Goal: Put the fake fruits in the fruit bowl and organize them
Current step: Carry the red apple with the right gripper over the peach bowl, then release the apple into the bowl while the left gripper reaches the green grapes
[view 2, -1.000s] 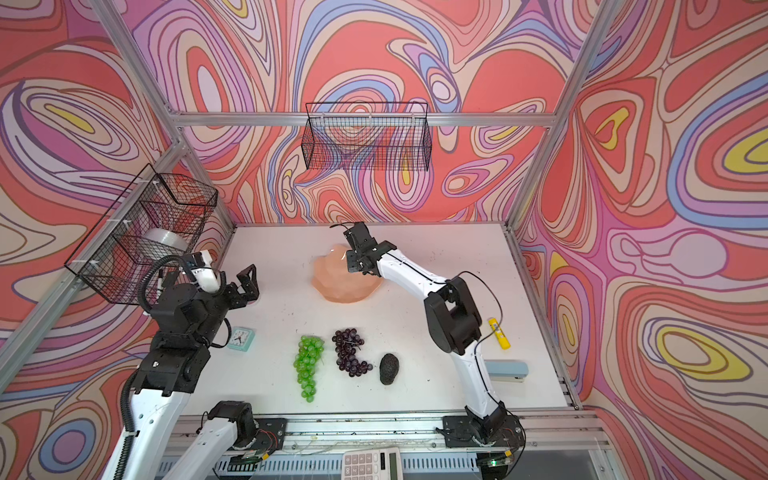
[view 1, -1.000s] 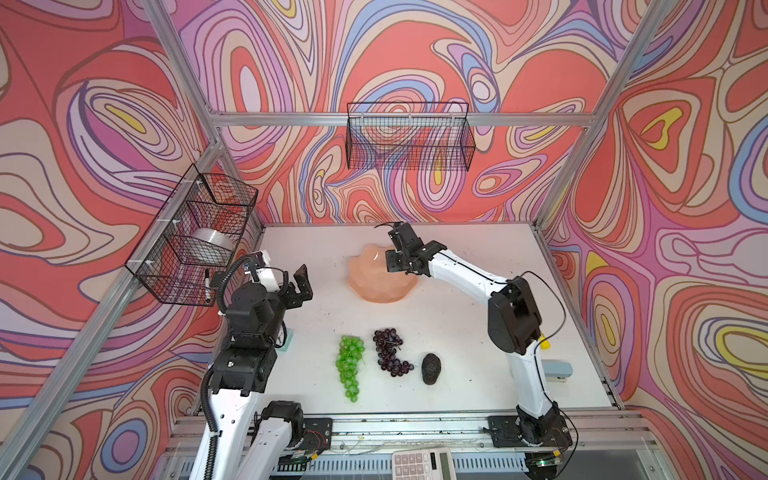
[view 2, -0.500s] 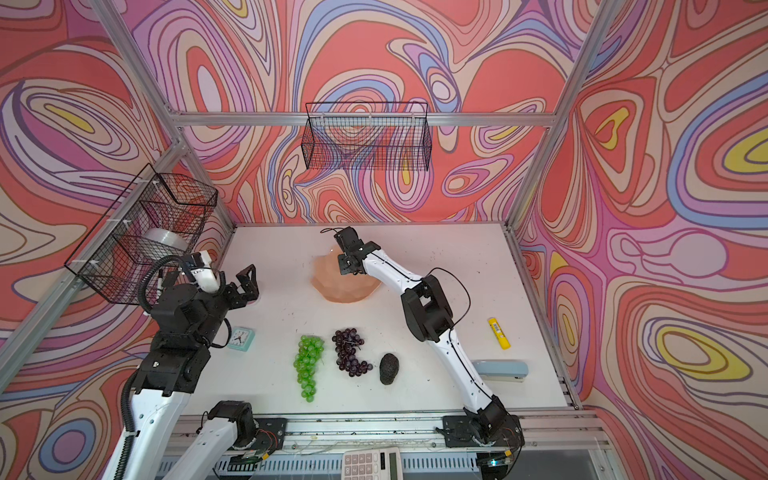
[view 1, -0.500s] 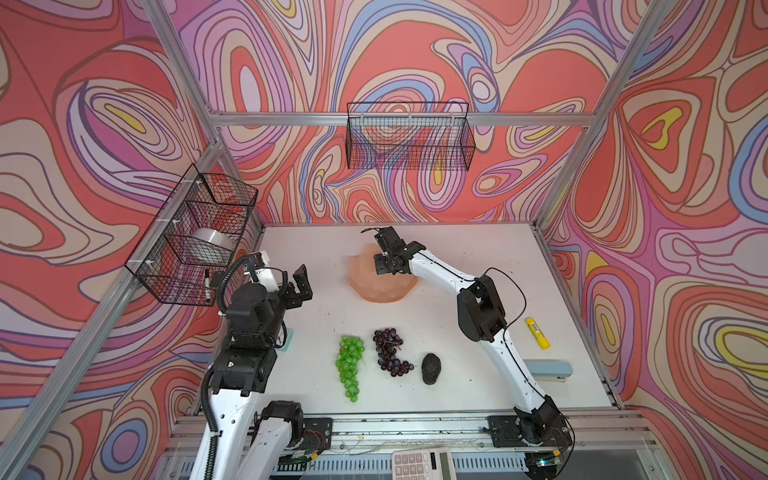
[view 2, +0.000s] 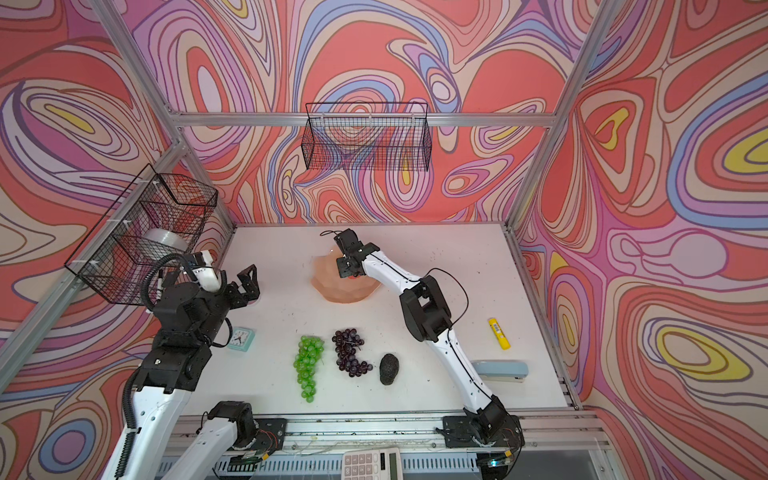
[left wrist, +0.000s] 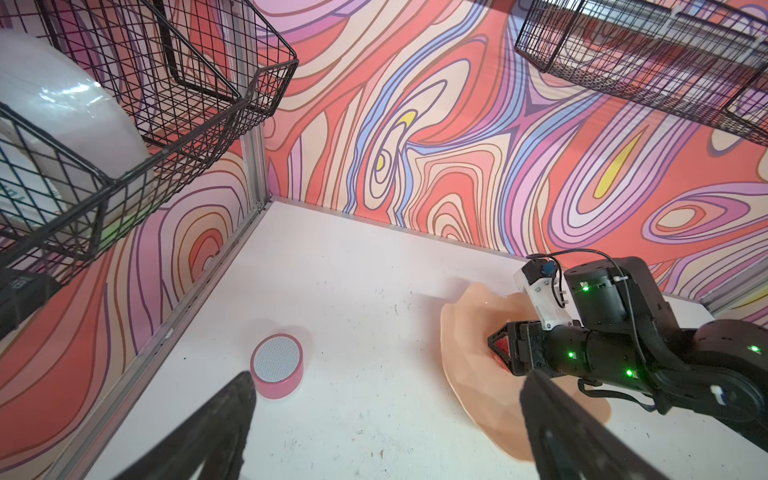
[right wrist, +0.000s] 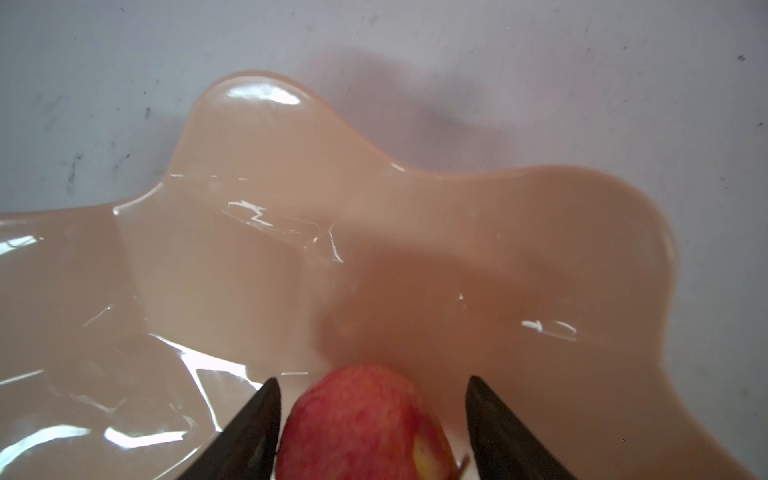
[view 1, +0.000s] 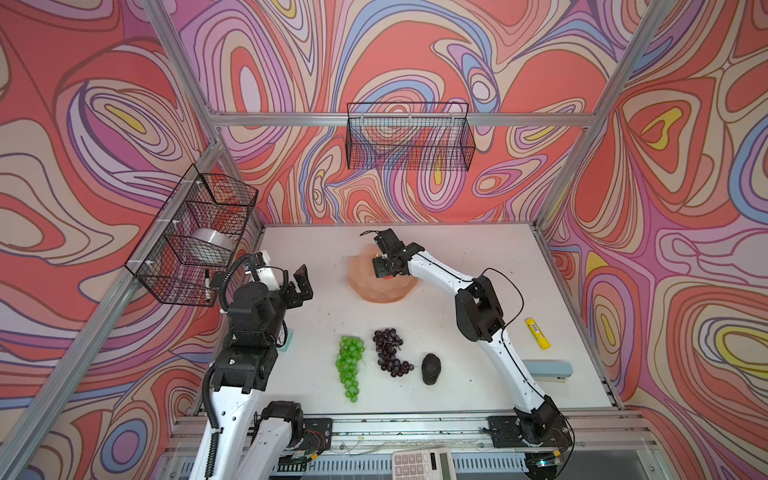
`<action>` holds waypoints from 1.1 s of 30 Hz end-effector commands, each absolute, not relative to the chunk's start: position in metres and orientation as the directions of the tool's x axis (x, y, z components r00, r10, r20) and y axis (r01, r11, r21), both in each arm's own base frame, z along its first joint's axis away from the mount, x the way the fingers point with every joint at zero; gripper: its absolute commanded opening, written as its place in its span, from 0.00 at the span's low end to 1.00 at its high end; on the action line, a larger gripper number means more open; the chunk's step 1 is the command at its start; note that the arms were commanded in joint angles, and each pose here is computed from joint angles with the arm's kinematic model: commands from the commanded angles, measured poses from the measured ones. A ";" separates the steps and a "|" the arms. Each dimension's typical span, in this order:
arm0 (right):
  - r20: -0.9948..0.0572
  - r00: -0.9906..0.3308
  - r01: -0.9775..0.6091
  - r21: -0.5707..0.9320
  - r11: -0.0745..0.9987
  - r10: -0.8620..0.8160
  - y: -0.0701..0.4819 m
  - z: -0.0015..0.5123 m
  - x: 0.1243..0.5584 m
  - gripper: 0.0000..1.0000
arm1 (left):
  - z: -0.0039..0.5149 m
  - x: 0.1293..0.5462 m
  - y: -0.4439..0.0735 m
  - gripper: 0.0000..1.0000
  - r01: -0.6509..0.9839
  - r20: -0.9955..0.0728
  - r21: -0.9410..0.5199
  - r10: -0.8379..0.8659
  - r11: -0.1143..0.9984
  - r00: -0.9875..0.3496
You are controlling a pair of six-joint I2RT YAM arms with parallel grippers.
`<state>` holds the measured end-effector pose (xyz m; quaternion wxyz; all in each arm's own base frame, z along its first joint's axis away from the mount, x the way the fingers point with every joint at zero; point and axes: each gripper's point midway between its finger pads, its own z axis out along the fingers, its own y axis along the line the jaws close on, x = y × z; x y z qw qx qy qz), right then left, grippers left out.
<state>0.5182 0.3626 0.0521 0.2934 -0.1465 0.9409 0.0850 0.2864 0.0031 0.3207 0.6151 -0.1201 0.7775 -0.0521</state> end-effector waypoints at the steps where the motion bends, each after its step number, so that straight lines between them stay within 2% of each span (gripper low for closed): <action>1: -0.550 -0.798 -0.342 0.077 0.937 -0.246 0.366 0.038 0.512 0.77 | 0.310 0.286 0.008 1.00 -0.159 -0.930 -0.243 -0.276 0.957 -0.243; 5: -0.586 -0.778 -0.346 0.099 0.933 -0.226 0.369 0.062 0.514 0.80 | 0.305 0.281 0.008 1.00 -0.186 -0.904 -0.271 -0.317 0.944 -0.288; 8: -0.672 -0.715 -0.362 0.121 0.924 -0.192 0.372 0.116 0.519 0.88 | 0.295 0.267 0.002 1.00 -0.205 -0.841 -0.304 -0.364 0.930 -0.400; 11: -0.747 -0.647 -0.376 0.140 0.916 -0.151 0.372 0.174 0.521 0.94 | 0.274 0.252 -0.019 0.98 -0.181 -0.729 -0.359 -0.396 0.916 -0.558; 13: -0.786 -0.608 -0.382 0.167 0.909 -0.111 0.370 0.208 0.518 0.98 | 0.252 0.240 -0.034 0.95 -0.192 -0.618 -0.415 -0.430 0.890 -0.658; 15: -0.818 -0.572 -0.384 0.198 0.902 -0.064 0.364 0.236 0.514 0.98 | 0.232 0.231 -0.050 0.91 -0.189 -0.530 -0.456 -0.436 0.870 -0.728; 18: -0.832 -0.555 -0.379 0.256 0.889 0.003 0.348 0.260 0.502 0.98 | 0.206 0.220 -0.069 0.91 -0.171 -0.481 -0.398 -0.364 0.901 -0.797; 22: -0.819 -0.563 -0.344 0.354 0.870 0.111 0.309 0.275 0.487 0.98 | 0.177 0.211 -0.074 0.91 -0.165 -0.423 -0.241 -0.256 0.957 -0.869; 29: -0.794 -0.584 -0.237 0.366 0.900 0.170 0.235 0.268 0.460 0.98 | 0.119 0.205 -0.111 0.96 -0.073 -0.290 -0.193 -0.129 0.978 -0.948; 33: -0.778 -0.601 -0.192 0.360 0.913 0.180 0.210 0.256 0.449 0.98 | 0.091 0.200 -0.126 0.98 -0.010 -0.217 -0.111 -0.034 0.994 -0.976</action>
